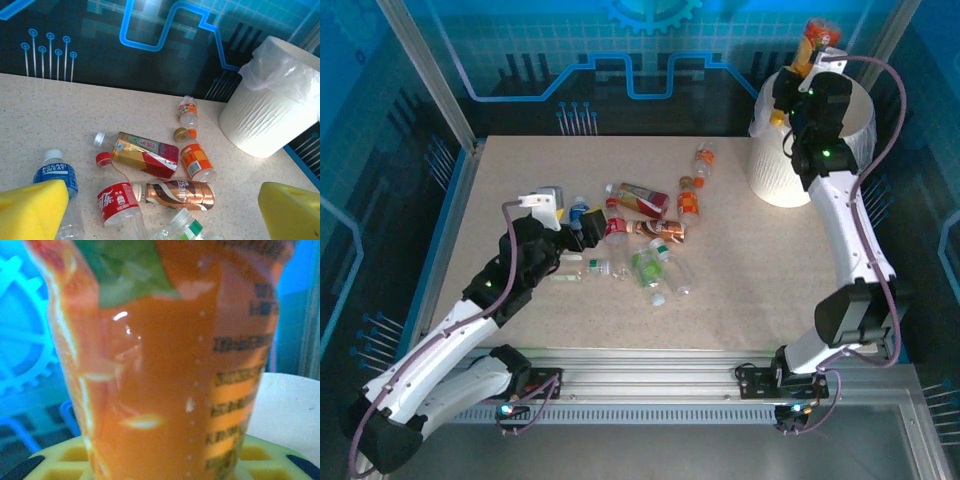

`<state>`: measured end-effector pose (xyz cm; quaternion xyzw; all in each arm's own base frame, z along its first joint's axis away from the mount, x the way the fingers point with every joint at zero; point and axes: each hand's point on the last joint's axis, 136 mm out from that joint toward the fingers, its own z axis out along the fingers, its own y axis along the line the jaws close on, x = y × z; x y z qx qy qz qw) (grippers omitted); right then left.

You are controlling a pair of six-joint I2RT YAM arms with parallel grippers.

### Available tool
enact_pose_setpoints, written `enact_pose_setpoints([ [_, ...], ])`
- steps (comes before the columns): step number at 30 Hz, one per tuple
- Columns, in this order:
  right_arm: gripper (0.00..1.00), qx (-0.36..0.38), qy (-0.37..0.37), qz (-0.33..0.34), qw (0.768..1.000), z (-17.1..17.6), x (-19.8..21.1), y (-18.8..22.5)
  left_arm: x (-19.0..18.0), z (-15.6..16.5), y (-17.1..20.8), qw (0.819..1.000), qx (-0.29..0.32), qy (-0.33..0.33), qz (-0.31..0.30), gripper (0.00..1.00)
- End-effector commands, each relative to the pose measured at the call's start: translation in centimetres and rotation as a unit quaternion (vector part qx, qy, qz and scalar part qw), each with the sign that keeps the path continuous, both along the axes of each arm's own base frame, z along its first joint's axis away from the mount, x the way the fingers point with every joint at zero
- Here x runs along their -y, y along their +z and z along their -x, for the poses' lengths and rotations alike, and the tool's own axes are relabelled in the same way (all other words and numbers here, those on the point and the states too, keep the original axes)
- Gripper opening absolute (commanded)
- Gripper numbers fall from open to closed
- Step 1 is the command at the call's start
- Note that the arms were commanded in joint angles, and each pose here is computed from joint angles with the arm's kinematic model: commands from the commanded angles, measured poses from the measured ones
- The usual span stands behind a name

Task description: Put the plastic bottles in the bin

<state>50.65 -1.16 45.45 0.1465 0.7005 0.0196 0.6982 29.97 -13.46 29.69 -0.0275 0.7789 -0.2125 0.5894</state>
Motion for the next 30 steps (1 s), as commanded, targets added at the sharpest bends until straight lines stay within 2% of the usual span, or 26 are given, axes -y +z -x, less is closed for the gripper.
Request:
enact_pose_setpoints([
  [1, 0.44, 0.064, -0.089, -0.018, 0.994, -1.3, 2.9, 1.6, -1.6, 0.0, -0.9, 0.999, -0.007, 0.037, 0.008, 0.99],
  [7, 0.47, 0.095, -0.184, 0.014, 0.978, -3.7, 5.1, 0.1, -2.5, -0.2, -1.9, 0.998, -0.019, 0.055, 0.024, 0.99],
  [11, 0.49, 0.057, -0.184, 0.049, 0.98, -5.6, 5.0, -1.7, -2.9, -0.3, -2.5, 0.997, -0.026, 0.064, 0.03, 0.99],
  [17, 0.53, -0.034, -0.144, 0.039, 0.988, -8.1, 5.4, -7.6, -3.2, -0.7, -2.7, 0.997, -0.023, 0.068, 0.036, 0.99],
  [21, 0.54, -0.1, -0.088, 0.03, 0.991, -9.8, 4.9, -11.0, -3.1, -0.8, -2.0, 0.997, -0.016, 0.064, 0.028, 0.99],
  [23, 0.58, -0.126, -0.054, 0.027, 0.99, -10.4, 4.3, -12.3, -3.1, -0.8, -1.9, 0.998, -0.015, 0.062, 0.024, 0.99],
  [30, 0.64, -0.184, 0.036, 0.015, 0.982, -10.6, 2.5, -14.5, -3.4, -1.1, -2.7, 0.997, -0.039, 0.071, 0.014, 0.99],
])
